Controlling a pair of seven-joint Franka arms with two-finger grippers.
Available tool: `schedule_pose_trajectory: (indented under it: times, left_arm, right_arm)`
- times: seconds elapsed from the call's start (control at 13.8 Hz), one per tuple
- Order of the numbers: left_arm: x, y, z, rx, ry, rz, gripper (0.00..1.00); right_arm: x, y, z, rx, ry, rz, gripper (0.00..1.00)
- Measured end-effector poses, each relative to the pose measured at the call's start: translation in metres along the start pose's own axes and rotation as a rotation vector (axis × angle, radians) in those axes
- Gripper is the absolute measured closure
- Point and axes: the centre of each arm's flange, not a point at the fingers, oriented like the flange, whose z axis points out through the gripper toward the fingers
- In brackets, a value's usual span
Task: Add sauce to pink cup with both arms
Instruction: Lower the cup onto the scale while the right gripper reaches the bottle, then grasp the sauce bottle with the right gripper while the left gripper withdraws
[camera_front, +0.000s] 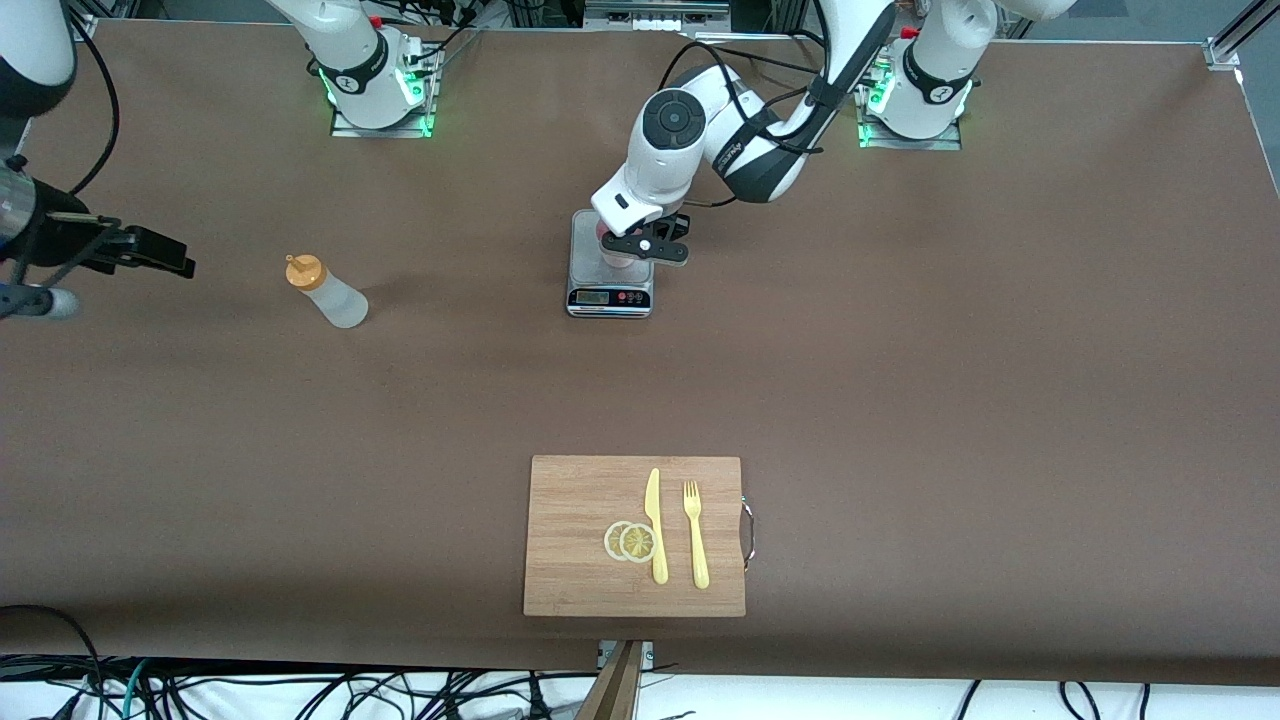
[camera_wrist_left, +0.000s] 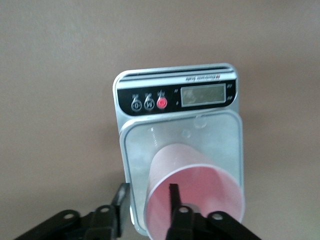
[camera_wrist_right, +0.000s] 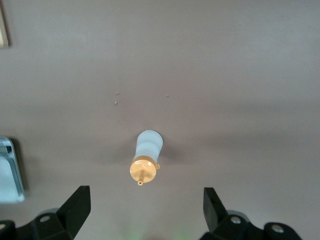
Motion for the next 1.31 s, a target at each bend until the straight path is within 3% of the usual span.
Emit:
schedule_pose_trajectory:
  times: [0.15, 0.36, 0.44, 0.73, 0.95, 1.16, 1.31]
  left_arm:
    - [0.012, 0.001, -0.035, -0.011, -0.039, -0.044, 0.34]
    - [0.046, -0.019, -0.135, 0.016, -0.073, -0.102, 0.05]
    - [0.058, -0.034, -0.172, 0.015, -0.063, -0.129, 0.00]
    - [0.095, -0.120, -0.275, -0.005, -0.015, -0.223, 0.00]
    - [0.126, -0.220, -0.315, -0.013, 0.004, -0.230, 0.00]
    - [0.137, -0.321, -0.348, -0.024, 0.004, -0.241, 0.00]
    - [0.128, -0.365, -0.370, 0.011, 0.001, -0.196, 0.00]
  right_arm:
    - [0.010, 0.003, 0.020, 0.006, -0.037, -0.203, 0.00]
    - [0.018, 0.012, 0.042, 0.050, -0.066, -0.409, 0.00]
    - [0.019, 0.017, 0.051, 0.098, -0.065, -0.471, 0.00]
    - [0.015, 0.063, 0.096, 0.308, -0.013, -0.693, 0.00]
    - [0.003, 0.103, 0.138, 0.477, 0.116, -0.855, 0.00]
    - [-0.008, 0.136, 0.193, 0.614, 0.301, -1.048, 0.00]
    - [-0.008, 0.146, 0.231, 0.681, 0.421, -1.156, 0.00]
